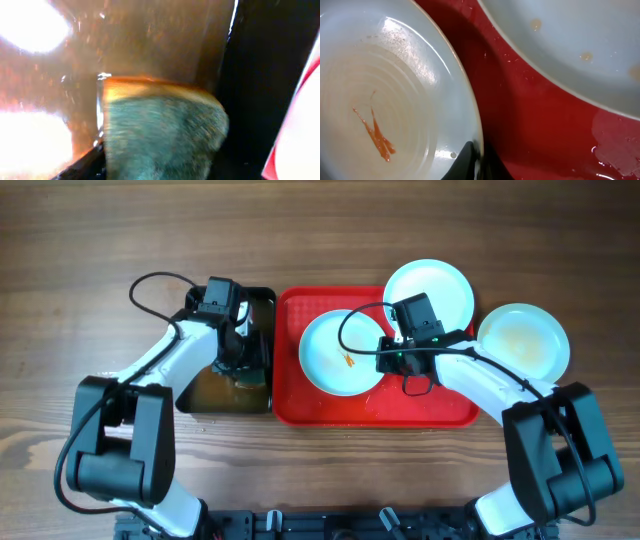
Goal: Clean dirty plates on tray and stack at the side
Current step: 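Scrub the held plate with the sponge in the left gripper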
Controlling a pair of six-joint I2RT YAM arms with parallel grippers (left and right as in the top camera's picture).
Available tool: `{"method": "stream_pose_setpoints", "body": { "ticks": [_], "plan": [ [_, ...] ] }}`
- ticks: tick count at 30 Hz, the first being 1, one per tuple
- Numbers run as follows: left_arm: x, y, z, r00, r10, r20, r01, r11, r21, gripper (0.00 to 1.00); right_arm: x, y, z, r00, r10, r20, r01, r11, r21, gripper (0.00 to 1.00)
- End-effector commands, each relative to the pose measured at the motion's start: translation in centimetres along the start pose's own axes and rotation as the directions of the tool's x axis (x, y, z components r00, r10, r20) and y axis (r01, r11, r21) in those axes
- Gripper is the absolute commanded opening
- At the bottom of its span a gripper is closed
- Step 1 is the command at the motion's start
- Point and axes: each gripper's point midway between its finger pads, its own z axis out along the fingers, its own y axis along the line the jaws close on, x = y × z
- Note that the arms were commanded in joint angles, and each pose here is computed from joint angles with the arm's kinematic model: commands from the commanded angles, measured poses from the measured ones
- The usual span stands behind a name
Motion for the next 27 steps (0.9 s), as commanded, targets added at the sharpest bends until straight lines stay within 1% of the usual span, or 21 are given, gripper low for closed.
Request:
{"method": "stream_pose_setpoints", "body": {
  "ticks": [1, 2, 3, 5, 9, 10, 11, 12, 13, 15, 17, 18, 20, 27],
  "plan": [
    [2.3, 1.7, 2.5, 0.997, -0.019, -0.080, 0.015, 0.999, -0.052, 0.31, 0.5, -0.4, 0.1, 0.999, -0.034, -0.017, 0.034, 0.999, 0.021, 0.08],
    [2.3, 1.7, 2.5, 0.997, -0.019, -0.080, 0.015, 0.999, -0.052, 0.18, 0.5, -0.4, 0.1, 0.999, -0.034, -0.017, 0.035, 0.999, 0.021, 0.08],
    [2.3, 1.7, 2.5, 0.997, -0.019, -0.081, 0.015, 0.998, -0.053, 0.12, 0.5, -0.4, 0.1, 0.999, -0.034, -0.017, 0.034, 0.999, 0.021, 0.12],
    [2.5, 1.8, 2.5, 0.996, -0.020, -0.084, 0.016, 0.998, -0.054, 0.10, 0.6, -0.2, 0.1, 0.999, -0.034, -0.021, 0.034, 0.999, 0.009, 0.12],
    [3.8, 2.3, 3.0, 0.993, -0.027, -0.112, 0.020, 0.998, -0.063, 0.10, 0.6, -0.1, 0.2, 0.999, -0.034, -0.021, 0.034, 0.999, 0.002, 0.13],
    [4.2, 2.5, 3.2, 0.992, -0.029, -0.120, 0.021, 0.998, -0.066, 0.04, 0.6, -0.1, 0.2, 0.999, -0.035, -0.021, 0.035, 0.999, 0.002, 0.13],
    [4.4, 2.5, 3.1, 0.991, -0.031, -0.130, 0.023, 0.998, -0.064, 0.04, 0.6, -0.1, 0.2, 0.999, -0.035, -0.021, 0.035, 0.999, 0.003, 0.12],
    [4.5, 1.9, 2.9, 0.991, -0.030, -0.133, 0.025, 0.999, -0.034, 0.04, 0.6, -0.1, 0.2, 0.999, -0.035, -0.021, 0.035, 0.999, 0.003, 0.06],
    [4.1, 1.5, 2.3, 0.992, -0.028, -0.120, 0.026, 1.000, -0.018, 0.04, 0.6, -0.1, 0.2, 0.999, -0.035, -0.021, 0.035, 0.999, 0.003, 0.04],
    [2.6, 0.6, 0.3, 0.998, -0.010, -0.065, 0.010, 1.000, 0.000, 0.04, 0.6, -0.1, 0.2, 0.999, -0.035, -0.024, 0.035, 0.999, 0.000, 0.04],
    [0.2, -0.8, -3.1, 0.998, 0.016, 0.061, -0.018, 0.999, 0.037, 0.04, 0.7, -0.1, 0.2, 0.999, -0.034, -0.026, 0.034, 0.999, 0.001, 0.04],
    [-0.5, -1.3, -4.4, 0.993, 0.025, 0.113, -0.031, 0.998, 0.052, 0.04, 0.7, -0.1, 0.2, 0.999, -0.034, -0.027, 0.035, 0.999, 0.001, 0.04],
    [-1.3, -1.9, -5.8, 0.985, 0.035, 0.170, -0.047, 0.997, 0.068, 0.04, 0.7, -0.1, 0.2, 0.999, -0.034, -0.026, 0.034, 0.999, 0.001, 0.04],
    [-2.3, -2.3, -6.5, 0.974, 0.042, 0.220, -0.062, 0.995, 0.083, 0.04, 0.7, -0.1, 0.2, 0.999, -0.034, -0.026, 0.034, 0.999, 0.001, 0.04]
  ]
}}
